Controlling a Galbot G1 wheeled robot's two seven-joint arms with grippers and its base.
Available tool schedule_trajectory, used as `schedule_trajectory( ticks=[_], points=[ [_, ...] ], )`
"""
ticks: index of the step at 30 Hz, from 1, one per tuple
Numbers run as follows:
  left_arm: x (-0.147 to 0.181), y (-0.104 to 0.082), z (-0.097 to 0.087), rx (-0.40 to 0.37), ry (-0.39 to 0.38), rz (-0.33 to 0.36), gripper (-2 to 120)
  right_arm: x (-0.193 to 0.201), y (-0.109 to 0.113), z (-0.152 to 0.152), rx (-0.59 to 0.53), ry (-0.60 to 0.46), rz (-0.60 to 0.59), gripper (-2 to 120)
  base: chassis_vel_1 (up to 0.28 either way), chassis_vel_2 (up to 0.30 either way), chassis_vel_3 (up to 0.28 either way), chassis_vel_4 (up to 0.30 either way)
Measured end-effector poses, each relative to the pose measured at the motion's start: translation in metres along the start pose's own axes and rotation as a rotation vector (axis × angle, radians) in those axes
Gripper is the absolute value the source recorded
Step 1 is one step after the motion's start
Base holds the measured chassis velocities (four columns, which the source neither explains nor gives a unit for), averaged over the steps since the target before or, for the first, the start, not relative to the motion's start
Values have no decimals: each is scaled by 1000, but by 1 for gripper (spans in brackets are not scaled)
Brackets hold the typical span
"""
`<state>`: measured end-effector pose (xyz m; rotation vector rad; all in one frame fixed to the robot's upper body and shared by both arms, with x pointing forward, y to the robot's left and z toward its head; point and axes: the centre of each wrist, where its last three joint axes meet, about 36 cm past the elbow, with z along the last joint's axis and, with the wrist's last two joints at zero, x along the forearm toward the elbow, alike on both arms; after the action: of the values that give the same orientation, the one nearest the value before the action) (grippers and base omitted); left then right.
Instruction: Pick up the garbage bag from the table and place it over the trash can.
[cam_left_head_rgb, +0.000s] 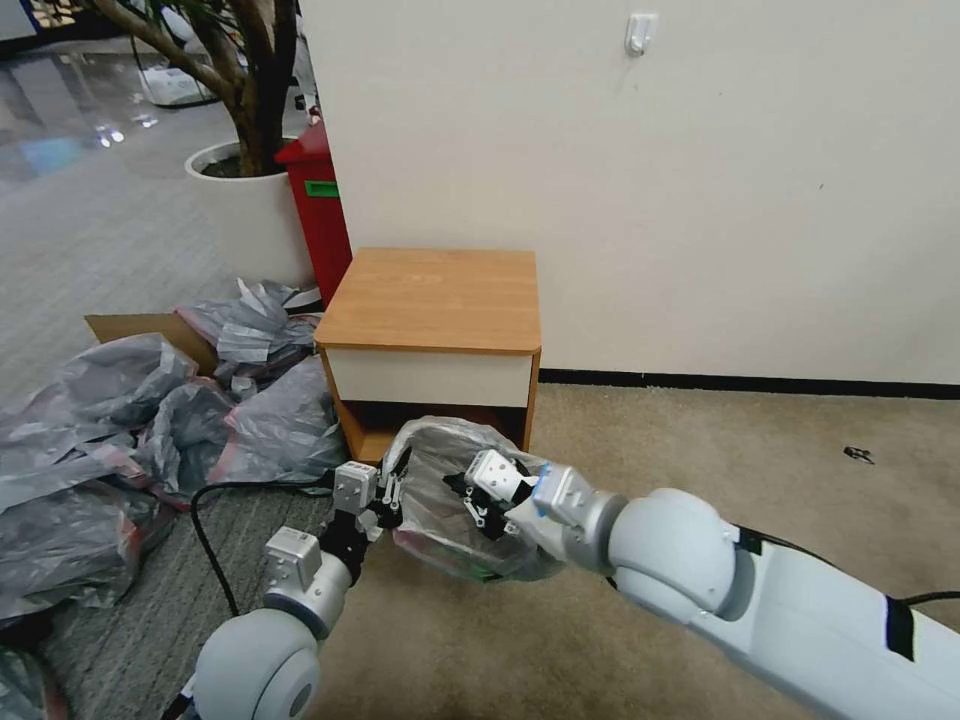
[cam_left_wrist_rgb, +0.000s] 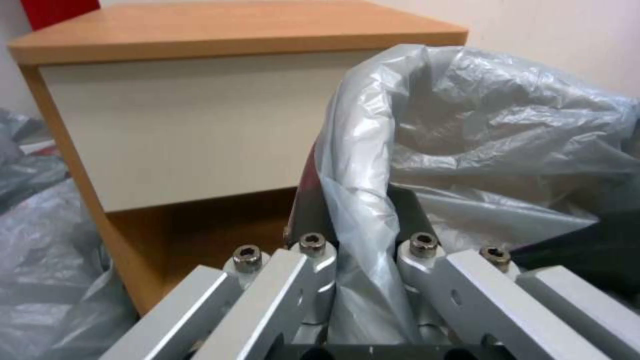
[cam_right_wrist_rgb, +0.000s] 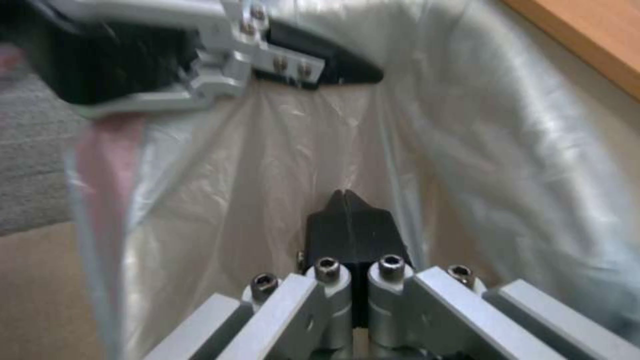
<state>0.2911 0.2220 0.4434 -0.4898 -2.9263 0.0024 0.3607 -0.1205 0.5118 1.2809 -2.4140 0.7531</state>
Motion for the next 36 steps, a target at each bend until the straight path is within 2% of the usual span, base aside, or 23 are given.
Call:
schedule_trajectory(
  ticks=[11, 20, 36],
  points=[
    [5, -7, -6, -10, -28, 16, 7, -26, 4, 9, 17, 35, 34, 0, 0, 0, 0, 0],
    [5, -8, -13, -57, -64, 44, 7, -43, -1, 24, 16, 89, 52, 0, 0, 0, 0, 0],
    [3, -15, -12, -86, -70, 67, 7, -51, -6, 28, 40, 114, 79, 0, 0, 0, 0, 0]
  ],
)
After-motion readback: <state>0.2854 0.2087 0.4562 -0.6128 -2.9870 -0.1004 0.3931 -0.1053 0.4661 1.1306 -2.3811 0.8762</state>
